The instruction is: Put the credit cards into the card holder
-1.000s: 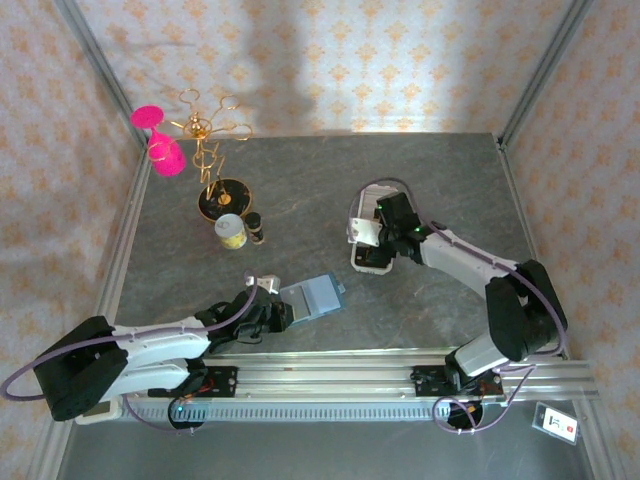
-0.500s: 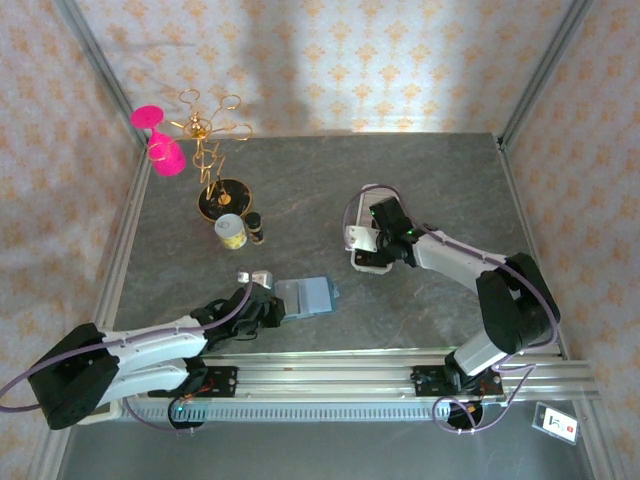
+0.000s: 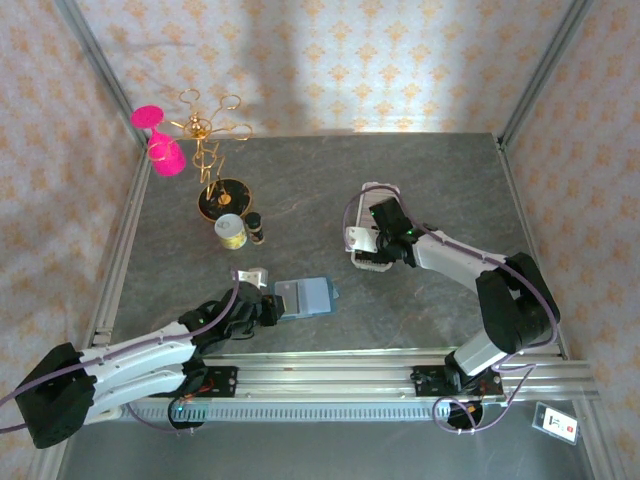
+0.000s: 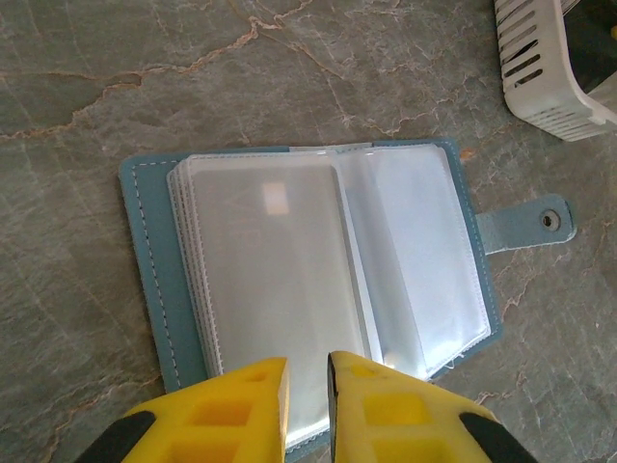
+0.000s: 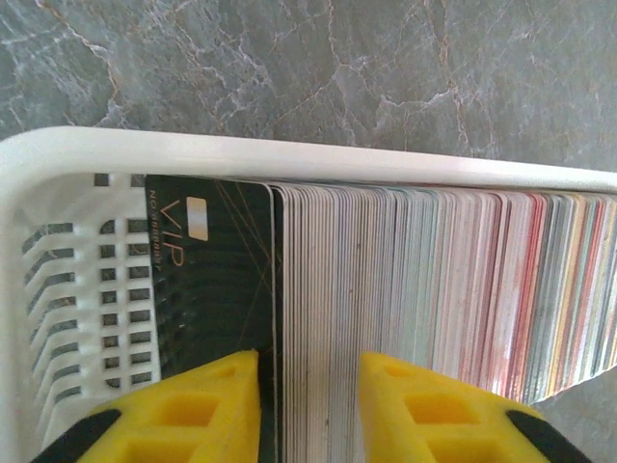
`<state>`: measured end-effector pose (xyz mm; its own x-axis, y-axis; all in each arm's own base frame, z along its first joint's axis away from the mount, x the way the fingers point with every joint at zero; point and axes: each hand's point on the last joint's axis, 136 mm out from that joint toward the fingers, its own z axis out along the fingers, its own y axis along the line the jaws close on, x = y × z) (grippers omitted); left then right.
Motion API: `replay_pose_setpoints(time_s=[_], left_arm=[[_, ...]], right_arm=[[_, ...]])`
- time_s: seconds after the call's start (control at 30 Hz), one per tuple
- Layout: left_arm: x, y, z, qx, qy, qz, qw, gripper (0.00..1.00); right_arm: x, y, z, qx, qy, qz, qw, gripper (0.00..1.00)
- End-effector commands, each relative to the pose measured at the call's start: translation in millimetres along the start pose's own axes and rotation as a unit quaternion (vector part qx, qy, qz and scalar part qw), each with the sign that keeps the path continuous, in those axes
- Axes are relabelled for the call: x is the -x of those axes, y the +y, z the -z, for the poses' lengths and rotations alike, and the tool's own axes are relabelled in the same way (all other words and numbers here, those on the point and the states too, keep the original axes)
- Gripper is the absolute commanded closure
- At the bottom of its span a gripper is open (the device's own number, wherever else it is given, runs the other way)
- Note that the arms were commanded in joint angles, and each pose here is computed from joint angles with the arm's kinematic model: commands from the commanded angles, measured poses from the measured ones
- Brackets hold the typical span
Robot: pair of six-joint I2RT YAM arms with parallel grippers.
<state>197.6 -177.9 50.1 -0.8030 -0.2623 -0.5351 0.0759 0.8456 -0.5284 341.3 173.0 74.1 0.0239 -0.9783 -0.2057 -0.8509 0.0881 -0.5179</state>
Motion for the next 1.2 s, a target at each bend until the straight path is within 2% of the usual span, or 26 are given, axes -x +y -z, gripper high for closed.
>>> replay_pose_setpoints(time_s=[0.0, 0.33, 1.17], left_arm=[[-1.3, 5.1, 1.5, 0.009, 0.004, 0.007, 1.000, 0.81], [2.9, 2.8, 2.3, 0.008, -0.002, 0.010, 1.000, 0.81], [-0.4, -0.9, 1.1, -0.015, -0.002, 0.030, 0.999, 0.82]], right_arm=[[-5.6, -14.5, 4.1, -0.033, 0.016, -0.004, 0.999, 0.75], [-2.7, -18.7, 9.1, -0.033, 0.013, -0.006, 0.999, 0.87], [1.3, -33.3, 21.7, -0.058, 0.005, -0.019, 0.998, 0.87]])
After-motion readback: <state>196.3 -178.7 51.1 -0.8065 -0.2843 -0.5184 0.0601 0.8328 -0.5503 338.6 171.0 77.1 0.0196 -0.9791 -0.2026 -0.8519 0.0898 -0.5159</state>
